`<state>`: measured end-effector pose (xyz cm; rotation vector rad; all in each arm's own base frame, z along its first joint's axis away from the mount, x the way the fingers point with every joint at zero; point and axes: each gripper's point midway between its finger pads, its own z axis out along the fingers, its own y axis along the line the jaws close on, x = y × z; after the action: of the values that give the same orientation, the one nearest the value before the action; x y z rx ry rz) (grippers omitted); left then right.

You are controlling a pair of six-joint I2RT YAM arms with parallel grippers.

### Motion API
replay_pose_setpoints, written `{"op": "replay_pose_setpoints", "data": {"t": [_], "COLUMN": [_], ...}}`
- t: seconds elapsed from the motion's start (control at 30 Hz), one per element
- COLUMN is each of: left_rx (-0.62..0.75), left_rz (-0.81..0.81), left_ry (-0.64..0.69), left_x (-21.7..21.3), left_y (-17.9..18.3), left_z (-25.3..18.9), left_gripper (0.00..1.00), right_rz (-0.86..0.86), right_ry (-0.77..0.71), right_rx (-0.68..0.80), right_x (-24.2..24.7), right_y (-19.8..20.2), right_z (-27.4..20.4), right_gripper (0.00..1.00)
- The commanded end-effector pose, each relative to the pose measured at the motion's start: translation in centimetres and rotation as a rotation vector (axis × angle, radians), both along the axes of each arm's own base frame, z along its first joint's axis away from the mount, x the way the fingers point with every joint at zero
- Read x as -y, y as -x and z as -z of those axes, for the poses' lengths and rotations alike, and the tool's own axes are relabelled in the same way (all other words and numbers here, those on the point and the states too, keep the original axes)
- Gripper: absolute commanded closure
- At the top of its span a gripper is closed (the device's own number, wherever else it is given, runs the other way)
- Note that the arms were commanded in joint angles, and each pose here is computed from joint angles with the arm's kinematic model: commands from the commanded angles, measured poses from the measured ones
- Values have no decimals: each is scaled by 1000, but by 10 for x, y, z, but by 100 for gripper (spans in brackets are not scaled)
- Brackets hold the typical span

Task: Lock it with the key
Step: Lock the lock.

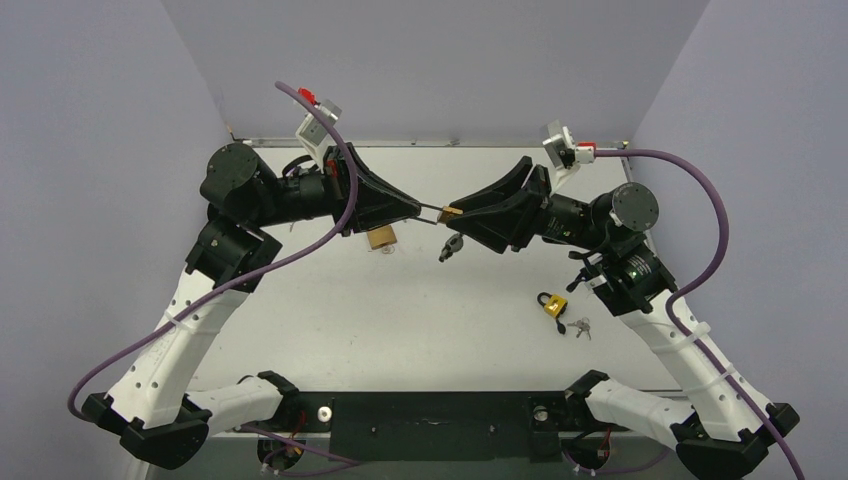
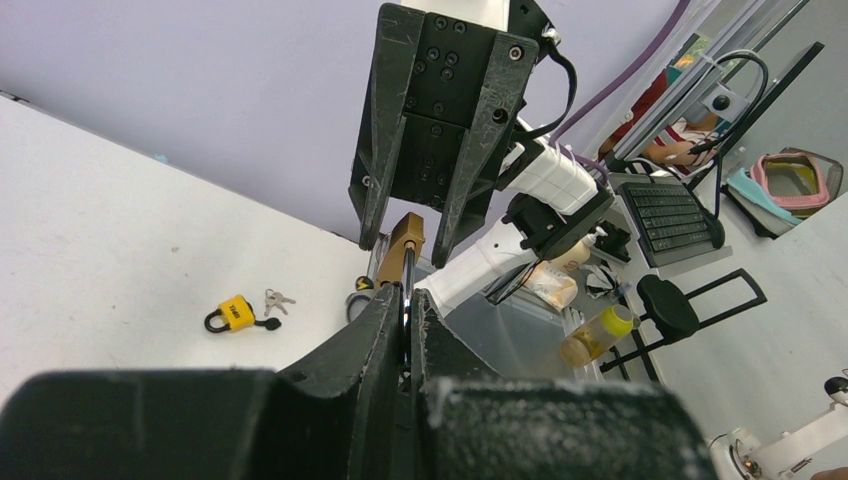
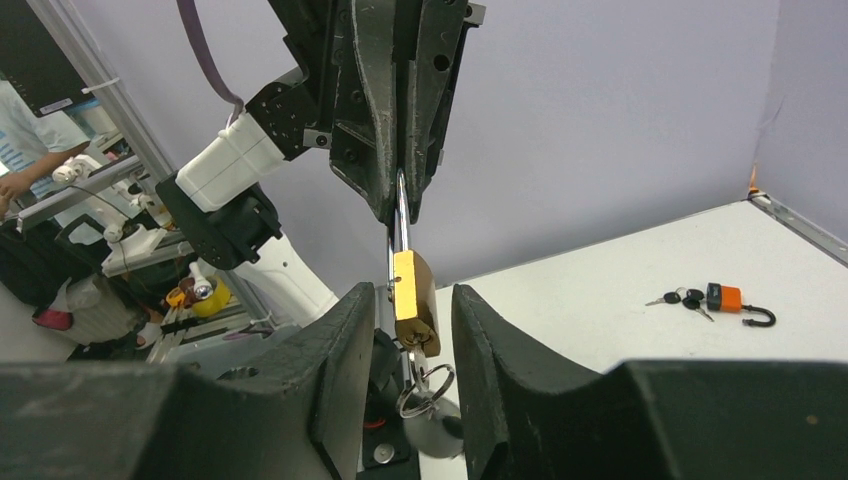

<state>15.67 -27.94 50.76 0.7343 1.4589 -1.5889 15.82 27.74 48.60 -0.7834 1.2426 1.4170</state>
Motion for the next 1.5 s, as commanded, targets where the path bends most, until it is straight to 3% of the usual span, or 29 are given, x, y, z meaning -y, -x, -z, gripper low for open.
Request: {"op": "replay_pose_setpoints", "data": {"t": [0.0, 0.23, 0.5, 1.1, 1.47], "left_rx": [65, 52, 50, 40, 0], "left_rz": [8, 6, -6, 12, 34], "left_ry": [69, 71, 66, 48, 23], "left_x": [-6, -5, -6, 11, 24], "left_y": [8, 6, 3, 4, 9], "left_z": [-21, -19, -16, 7, 25], "left_gripper": [100, 100, 100, 100, 100], "right_rz": [-12, -7, 3, -71, 50], "right_ry": [-7, -6, 5, -111, -147], "right_rx": [32, 31, 5, -134, -147], "right_x": [-5, -5, -5, -19, -17], "right_y": [4, 4, 2, 2, -17], "right_z": [-2, -2, 2, -15, -23], "right_gripper": [69, 75, 100, 100, 100]}}
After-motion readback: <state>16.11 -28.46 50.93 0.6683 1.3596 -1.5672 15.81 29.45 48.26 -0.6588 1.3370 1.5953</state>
